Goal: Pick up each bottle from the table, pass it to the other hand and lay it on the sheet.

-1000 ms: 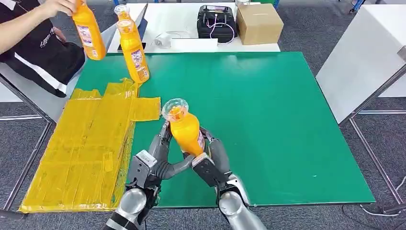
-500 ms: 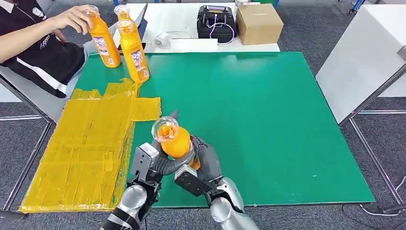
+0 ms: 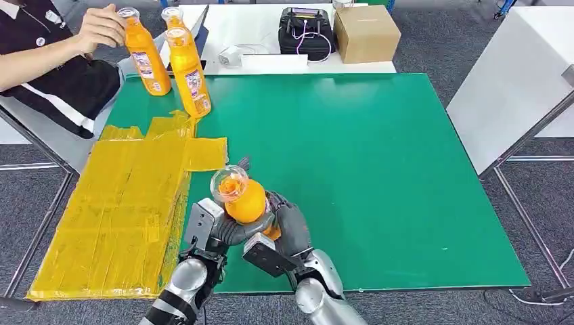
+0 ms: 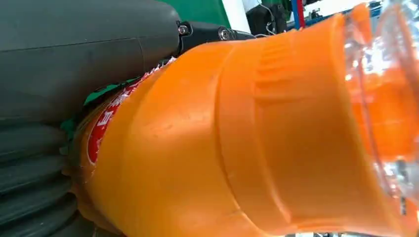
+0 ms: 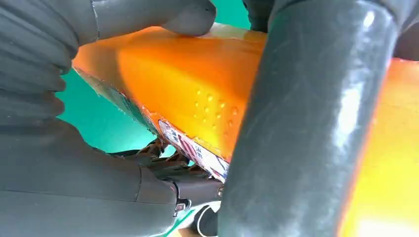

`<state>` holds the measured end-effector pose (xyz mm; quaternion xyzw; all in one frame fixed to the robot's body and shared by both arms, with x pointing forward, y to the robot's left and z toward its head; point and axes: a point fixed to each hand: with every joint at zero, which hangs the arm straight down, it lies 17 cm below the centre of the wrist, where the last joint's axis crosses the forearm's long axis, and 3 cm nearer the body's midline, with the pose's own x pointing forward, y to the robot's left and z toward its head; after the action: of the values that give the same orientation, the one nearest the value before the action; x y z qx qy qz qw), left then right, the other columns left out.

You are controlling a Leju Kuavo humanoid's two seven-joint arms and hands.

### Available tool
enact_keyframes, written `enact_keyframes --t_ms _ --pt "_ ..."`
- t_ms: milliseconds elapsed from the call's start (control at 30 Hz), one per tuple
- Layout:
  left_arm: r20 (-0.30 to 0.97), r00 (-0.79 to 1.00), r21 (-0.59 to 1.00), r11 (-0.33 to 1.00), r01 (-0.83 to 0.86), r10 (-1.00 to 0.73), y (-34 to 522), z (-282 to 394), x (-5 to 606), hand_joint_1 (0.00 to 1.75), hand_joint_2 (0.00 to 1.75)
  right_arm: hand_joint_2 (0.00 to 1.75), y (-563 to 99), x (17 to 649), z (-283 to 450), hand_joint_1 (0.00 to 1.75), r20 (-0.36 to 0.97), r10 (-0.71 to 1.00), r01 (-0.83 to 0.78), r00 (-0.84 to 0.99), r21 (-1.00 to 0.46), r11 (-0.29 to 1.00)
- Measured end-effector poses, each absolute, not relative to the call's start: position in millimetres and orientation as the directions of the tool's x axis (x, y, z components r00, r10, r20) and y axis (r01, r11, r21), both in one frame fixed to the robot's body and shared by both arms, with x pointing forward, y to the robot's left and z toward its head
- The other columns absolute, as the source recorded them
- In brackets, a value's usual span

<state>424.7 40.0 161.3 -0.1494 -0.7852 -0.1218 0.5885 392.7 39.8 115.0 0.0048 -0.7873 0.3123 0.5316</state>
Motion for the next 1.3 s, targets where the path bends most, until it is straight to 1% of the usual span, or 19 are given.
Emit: enact_keyframes --t_ms 167,200,700,733,767,800,900,1033,1167,1300 --pt "0.961 -0.261 0.014 0.926 0.377 0.091 40 161 425 0.00 1.75 1.75 40 393 114 1.75 0.840 0.326 -0.341 -0.434 -0.487 0.804" --pt "0.962 -0.257 0.008 0.929 0.370 0.094 41 160 426 1.75 1.75 1.75 40 393 114 1.75 0.839 0.327 -0.341 -0.434 -0.489 0.803" --pt "0.960 -0.231 -0.092 0.958 0.272 0.158 61 161 438 1.75 1.75 1.75 38 398 116 1.75 0.840 0.329 -0.332 -0.431 -0.487 0.808" --pt "0.960 -0.231 -0.096 0.959 0.268 0.161 61 161 438 1.75 1.75 1.75 38 398 117 1.59 0.840 0.329 -0.331 -0.432 -0.486 0.809" --pt "0.959 -0.231 -0.098 0.959 0.266 0.162 61 161 438 1.75 1.75 1.75 38 398 117 0.10 0.841 0.327 -0.329 -0.431 -0.484 0.811" --pt "0.959 -0.231 -0.099 0.959 0.266 0.163 61 161 438 1.75 1.75 1.75 37 398 118 0.00 0.841 0.327 -0.326 -0.432 -0.483 0.813" --pt "0.958 -0.239 -0.097 0.963 0.253 0.159 64 162 439 1.75 1.75 1.75 34 396 120 0.00 0.838 0.325 -0.314 -0.439 -0.482 0.818" --pt "0.957 -0.257 -0.090 0.979 0.185 0.137 84 165 447 1.75 1.75 1.75 25 388 124 0.00 0.833 0.318 -0.289 -0.452 -0.474 0.832" --pt "0.956 -0.265 -0.084 0.982 0.167 0.127 90 167 450 1.75 1.75 1.75 20 386 127 0.00 0.832 0.313 -0.279 -0.459 -0.469 0.838" --pt "0.952 -0.304 -0.001 0.997 0.083 0.026 105 171 456 1.75 1.75 1.75 11 383 137 0.00 0.852 0.260 -0.273 -0.455 -0.411 0.870"
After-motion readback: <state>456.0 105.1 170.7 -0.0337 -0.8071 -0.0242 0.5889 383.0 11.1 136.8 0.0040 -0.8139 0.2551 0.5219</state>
